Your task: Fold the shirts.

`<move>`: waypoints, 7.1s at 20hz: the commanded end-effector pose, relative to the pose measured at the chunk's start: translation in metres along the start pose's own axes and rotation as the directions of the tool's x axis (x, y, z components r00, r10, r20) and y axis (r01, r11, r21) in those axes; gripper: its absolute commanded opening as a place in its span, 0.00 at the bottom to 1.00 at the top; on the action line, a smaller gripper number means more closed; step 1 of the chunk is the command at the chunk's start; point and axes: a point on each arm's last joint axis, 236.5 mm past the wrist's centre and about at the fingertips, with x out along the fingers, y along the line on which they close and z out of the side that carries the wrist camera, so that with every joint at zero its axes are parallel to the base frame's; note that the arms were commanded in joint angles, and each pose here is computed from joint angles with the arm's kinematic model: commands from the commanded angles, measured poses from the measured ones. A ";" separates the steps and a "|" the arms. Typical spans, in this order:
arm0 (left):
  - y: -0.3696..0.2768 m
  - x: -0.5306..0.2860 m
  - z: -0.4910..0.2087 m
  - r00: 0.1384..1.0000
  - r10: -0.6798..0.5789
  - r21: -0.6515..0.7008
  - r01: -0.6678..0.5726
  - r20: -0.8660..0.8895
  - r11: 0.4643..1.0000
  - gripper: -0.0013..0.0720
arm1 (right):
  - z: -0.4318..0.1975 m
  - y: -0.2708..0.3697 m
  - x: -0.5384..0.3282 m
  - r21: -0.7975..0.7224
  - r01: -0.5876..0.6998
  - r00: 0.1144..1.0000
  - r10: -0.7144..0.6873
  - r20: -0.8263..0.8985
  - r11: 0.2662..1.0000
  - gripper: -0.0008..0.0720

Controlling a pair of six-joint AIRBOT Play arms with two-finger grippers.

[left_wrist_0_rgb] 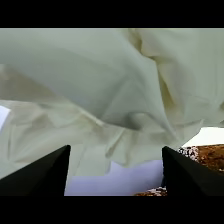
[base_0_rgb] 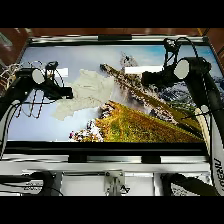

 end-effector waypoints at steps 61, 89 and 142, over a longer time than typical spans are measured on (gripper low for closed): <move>-0.105 0.047 0.045 0.904 -0.414 0.113 0.402 0.111 0.908 0.09 | -0.045 0.115 0.179 0.191 -0.279 0.925 0.317 -0.209 0.941 0.12; -0.168 -0.227 -0.007 0.833 -0.489 0.426 0.357 0.257 0.831 0.09 | 0.015 0.143 -0.087 -0.122 -0.225 0.971 0.233 0.053 0.967 0.11; -0.017 0.064 -0.070 0.888 -0.396 -0.164 0.365 -0.235 0.916 0.09 | -0.212 0.024 0.133 0.414 0.094 0.851 0.143 -0.506 0.906 0.52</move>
